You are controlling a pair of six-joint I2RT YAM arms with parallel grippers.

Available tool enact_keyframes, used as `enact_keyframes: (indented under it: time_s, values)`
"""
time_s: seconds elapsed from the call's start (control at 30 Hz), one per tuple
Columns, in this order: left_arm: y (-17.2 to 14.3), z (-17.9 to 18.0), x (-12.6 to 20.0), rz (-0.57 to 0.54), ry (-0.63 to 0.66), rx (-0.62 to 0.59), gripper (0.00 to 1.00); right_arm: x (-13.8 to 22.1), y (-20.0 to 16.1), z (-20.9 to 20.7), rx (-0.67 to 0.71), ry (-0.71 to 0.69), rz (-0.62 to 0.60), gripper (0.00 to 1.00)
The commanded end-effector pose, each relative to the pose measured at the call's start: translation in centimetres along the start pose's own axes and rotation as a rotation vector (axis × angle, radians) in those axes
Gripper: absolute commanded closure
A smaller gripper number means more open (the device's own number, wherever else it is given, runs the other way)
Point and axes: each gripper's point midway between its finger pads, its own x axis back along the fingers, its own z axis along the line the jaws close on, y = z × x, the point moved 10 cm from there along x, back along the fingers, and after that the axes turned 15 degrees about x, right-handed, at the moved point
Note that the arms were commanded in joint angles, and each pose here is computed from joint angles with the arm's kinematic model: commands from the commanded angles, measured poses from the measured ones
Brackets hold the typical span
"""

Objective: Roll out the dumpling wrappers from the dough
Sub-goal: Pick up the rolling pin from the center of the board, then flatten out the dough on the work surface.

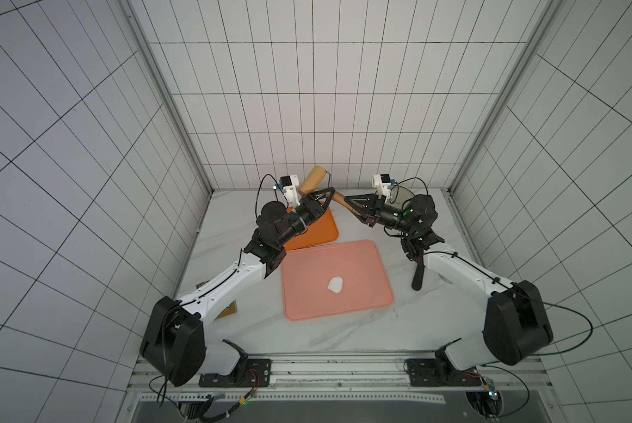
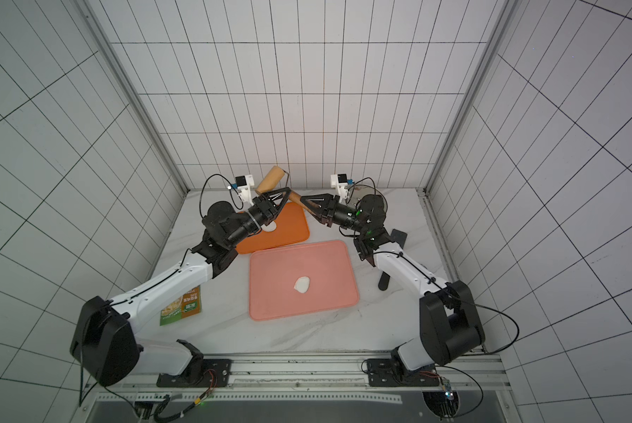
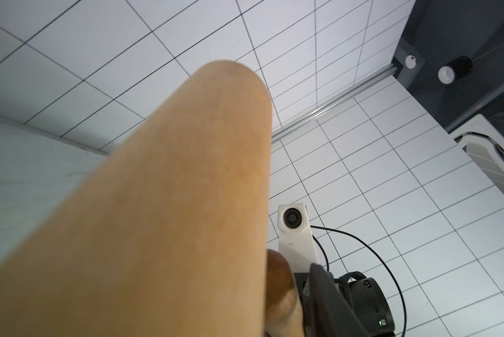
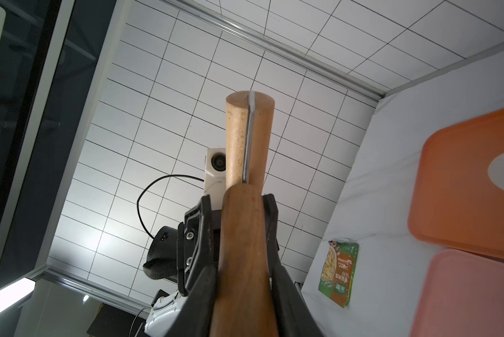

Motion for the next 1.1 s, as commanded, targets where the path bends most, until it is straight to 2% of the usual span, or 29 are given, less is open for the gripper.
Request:
enact_keyframes:
  time_s: [0.0,0.13,0.2,0.43,0.57,0.67,0.9,1.07]
  values:
    - [0.4,-0.2,1.1,-0.013,0.009,-0.050,0.41,1.2,1.7,1.3,0.064,-0.040,-0.045,1.00]
    - [0.3,0.9,1.6,-0.007,0.063,-0.049,0.31,2.2,1.6,0.3,0.052,-0.127,-0.033,1.00]
    - [0.4,1.5,2.2,0.002,0.109,-0.046,0.29,3.0,1.4,-0.4,0.038,-0.197,-0.011,1.00]
    - [1.0,3.5,5.9,-0.004,0.380,-0.088,0.29,7.0,-0.1,-2.7,0.011,-0.508,0.124,1.00]
    - [1.3,4.7,8.5,-0.017,0.548,-0.116,0.29,8.8,-1.0,-3.1,0.050,-0.722,0.254,1.00]
    - [1.2,5.8,10.0,-0.015,0.670,-0.143,0.29,9.6,-1.2,-3.0,0.072,-0.820,0.328,1.00]
    - [0.8,9.1,12.0,0.051,0.902,-0.103,0.35,10.1,-1.4,-2.7,0.067,-0.941,0.488,1.00]
    - [0.5,11.7,12.9,0.112,1.072,-0.073,0.44,9.3,-2.1,-2.5,0.065,-0.928,0.578,1.00]
